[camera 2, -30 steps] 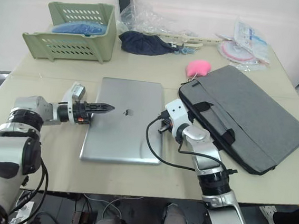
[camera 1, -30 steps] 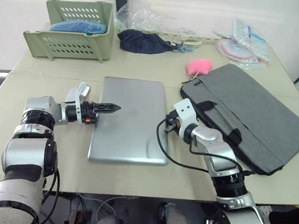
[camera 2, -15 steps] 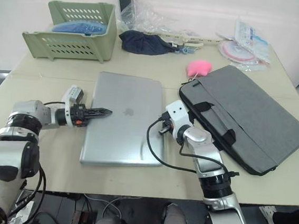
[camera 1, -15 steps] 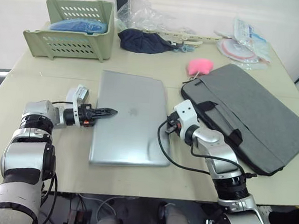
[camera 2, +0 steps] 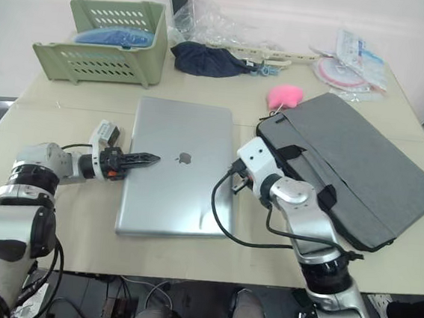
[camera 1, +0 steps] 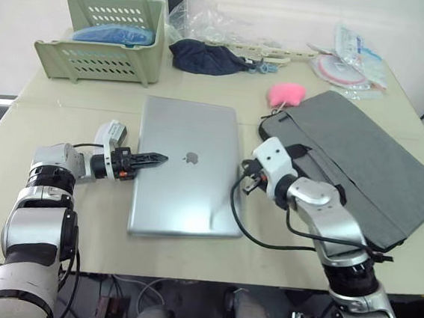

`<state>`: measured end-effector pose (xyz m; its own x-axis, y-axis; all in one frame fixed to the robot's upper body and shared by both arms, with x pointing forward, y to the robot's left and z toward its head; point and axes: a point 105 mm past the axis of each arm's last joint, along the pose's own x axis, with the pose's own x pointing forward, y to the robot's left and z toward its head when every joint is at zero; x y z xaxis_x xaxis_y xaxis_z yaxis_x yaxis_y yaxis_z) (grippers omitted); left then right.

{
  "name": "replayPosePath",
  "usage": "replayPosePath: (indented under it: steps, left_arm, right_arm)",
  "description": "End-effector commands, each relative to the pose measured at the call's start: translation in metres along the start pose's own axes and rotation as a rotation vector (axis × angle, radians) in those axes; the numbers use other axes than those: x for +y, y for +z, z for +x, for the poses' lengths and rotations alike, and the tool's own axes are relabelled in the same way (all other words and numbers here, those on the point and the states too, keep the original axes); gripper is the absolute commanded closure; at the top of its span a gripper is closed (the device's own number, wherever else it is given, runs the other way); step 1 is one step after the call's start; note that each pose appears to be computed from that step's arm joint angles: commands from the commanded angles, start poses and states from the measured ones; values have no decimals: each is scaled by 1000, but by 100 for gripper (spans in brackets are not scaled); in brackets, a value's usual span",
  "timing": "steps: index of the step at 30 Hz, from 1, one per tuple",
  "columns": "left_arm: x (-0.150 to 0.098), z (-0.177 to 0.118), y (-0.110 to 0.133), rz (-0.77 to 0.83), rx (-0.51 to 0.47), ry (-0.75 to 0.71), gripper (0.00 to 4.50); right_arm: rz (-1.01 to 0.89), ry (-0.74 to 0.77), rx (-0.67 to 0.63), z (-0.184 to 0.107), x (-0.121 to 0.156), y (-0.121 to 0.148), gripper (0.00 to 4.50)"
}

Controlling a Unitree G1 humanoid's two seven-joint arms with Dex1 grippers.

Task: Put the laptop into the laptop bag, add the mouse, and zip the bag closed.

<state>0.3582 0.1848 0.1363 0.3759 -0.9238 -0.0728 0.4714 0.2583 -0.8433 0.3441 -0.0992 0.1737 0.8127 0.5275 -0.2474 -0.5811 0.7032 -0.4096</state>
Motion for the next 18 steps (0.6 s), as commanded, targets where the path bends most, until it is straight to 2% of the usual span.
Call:
replayPosePath:
  steps: [1,5,6,7,8,15,18]
  left_arm:
    - [-2,-5,1,52,3,40,406]
    - [-10,-5,-2,73,3,36,406]
    - [-15,-5,-1,80,-10,28,406]
    - [-19,-6,1,91,-23,26,406]
    - [-22,-7,1,101,-32,27,406]
    - [-35,-12,-3,134,-58,48,406]
    - [-41,-13,-2,151,-66,50,406]
  right_arm:
    - [-76,-77,-44,-32,-30,29,450]
    - [-135,-111,-44,-58,-54,50,450]
    - [-147,-125,-31,-65,-61,52,387]
    - [-159,-139,-8,-73,-69,51,382]
    - [-169,-151,11,-79,-74,49,346]
    - [-147,-240,112,-93,-96,13,7]
    - [-137,-255,131,-94,-101,1,7]
